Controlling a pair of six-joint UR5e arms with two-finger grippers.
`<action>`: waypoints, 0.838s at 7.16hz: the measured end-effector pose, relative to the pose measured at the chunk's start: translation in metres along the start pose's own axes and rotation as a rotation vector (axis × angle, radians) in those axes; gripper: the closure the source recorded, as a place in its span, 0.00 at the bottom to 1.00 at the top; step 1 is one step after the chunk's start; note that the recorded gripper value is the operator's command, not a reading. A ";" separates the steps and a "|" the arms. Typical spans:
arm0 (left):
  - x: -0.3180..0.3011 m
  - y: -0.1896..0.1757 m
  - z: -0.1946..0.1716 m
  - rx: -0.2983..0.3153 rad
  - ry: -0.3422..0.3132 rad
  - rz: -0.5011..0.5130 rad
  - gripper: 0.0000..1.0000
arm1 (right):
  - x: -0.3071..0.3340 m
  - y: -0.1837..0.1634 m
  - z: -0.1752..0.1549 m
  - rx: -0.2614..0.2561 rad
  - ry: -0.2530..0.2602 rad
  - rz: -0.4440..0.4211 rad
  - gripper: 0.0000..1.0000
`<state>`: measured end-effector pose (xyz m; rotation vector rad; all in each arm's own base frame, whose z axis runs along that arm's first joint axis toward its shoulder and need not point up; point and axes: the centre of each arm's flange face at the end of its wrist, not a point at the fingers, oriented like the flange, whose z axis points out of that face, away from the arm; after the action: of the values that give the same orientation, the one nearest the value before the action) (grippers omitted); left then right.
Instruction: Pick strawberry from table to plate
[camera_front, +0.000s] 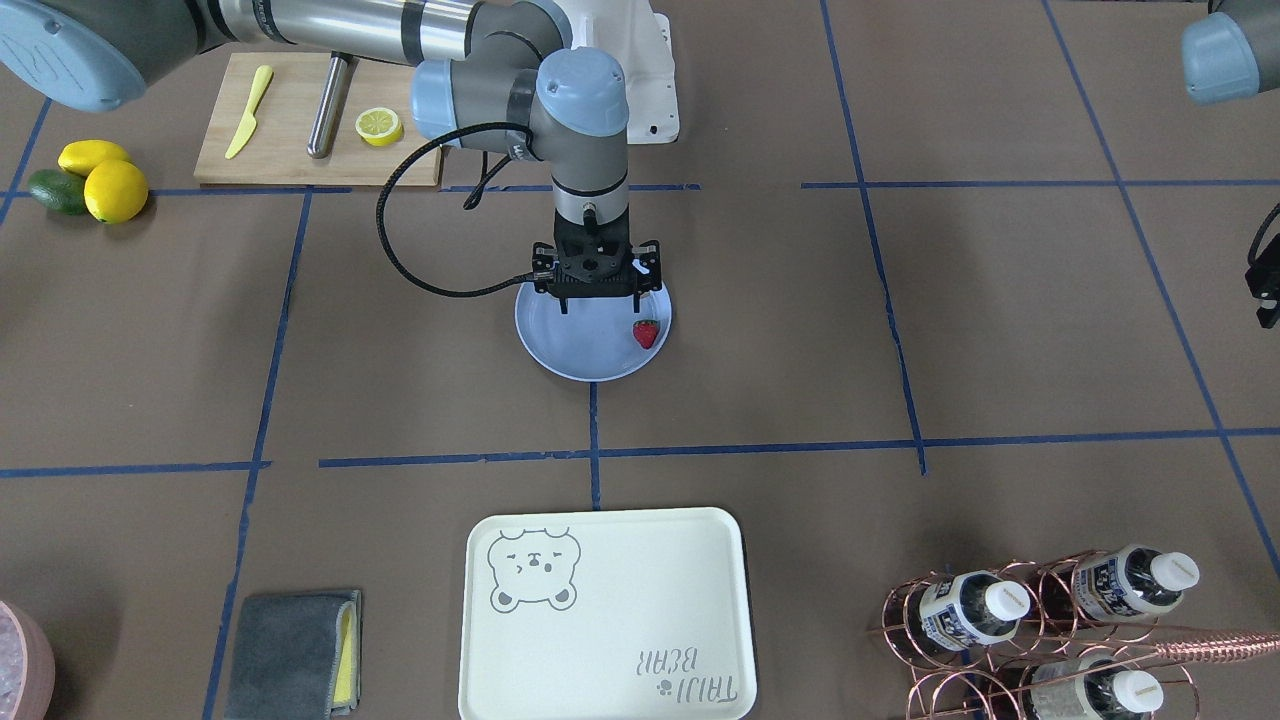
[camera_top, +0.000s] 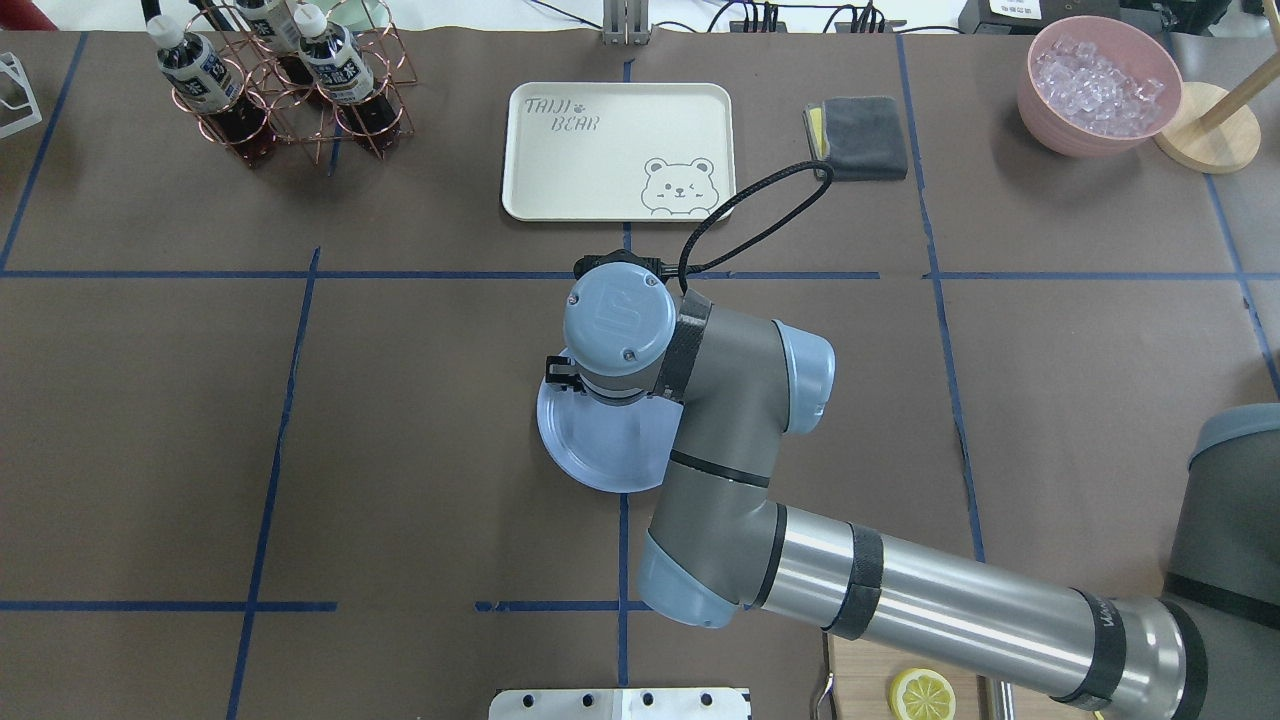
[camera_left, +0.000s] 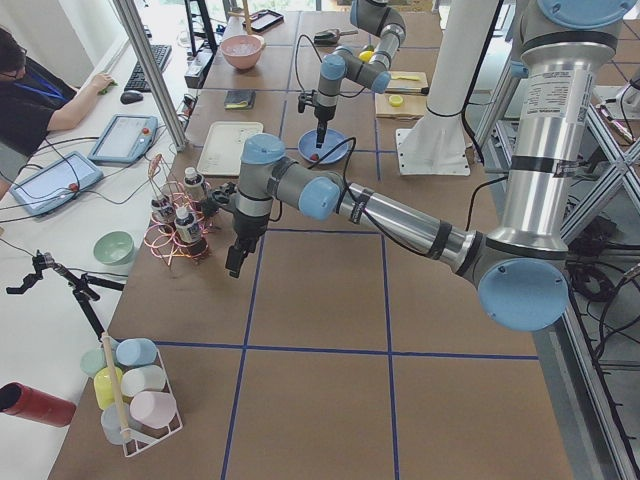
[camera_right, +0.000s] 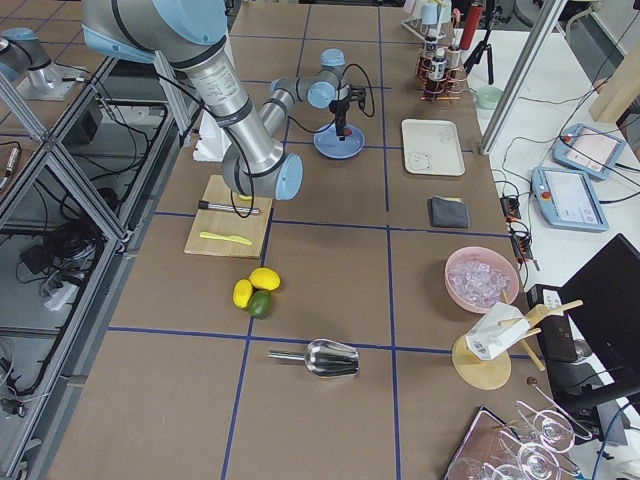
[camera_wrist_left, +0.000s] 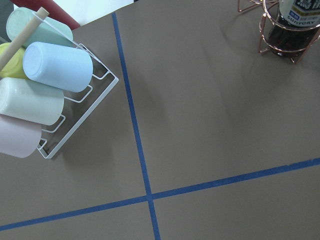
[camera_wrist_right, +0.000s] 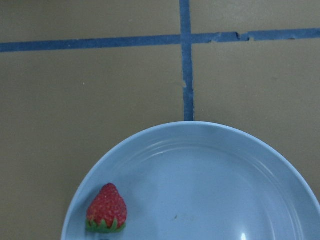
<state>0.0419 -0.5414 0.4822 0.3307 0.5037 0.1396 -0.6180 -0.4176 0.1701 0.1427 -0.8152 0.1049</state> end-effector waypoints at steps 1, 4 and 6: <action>-0.004 0.000 0.000 -0.001 -0.001 -0.007 0.00 | 0.010 -0.013 -0.020 -0.008 0.001 0.010 0.00; -0.049 0.012 0.012 -0.058 0.095 -0.006 0.00 | 0.136 -0.069 -0.110 -0.022 0.045 -0.081 0.00; -0.101 0.039 0.042 -0.123 0.206 -0.008 0.00 | 0.279 -0.119 -0.153 -0.071 0.037 -0.159 0.00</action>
<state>-0.0271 -0.5376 0.5759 0.1945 0.6973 0.1970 -0.3005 -0.4986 0.2598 0.1376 -0.7667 -0.0710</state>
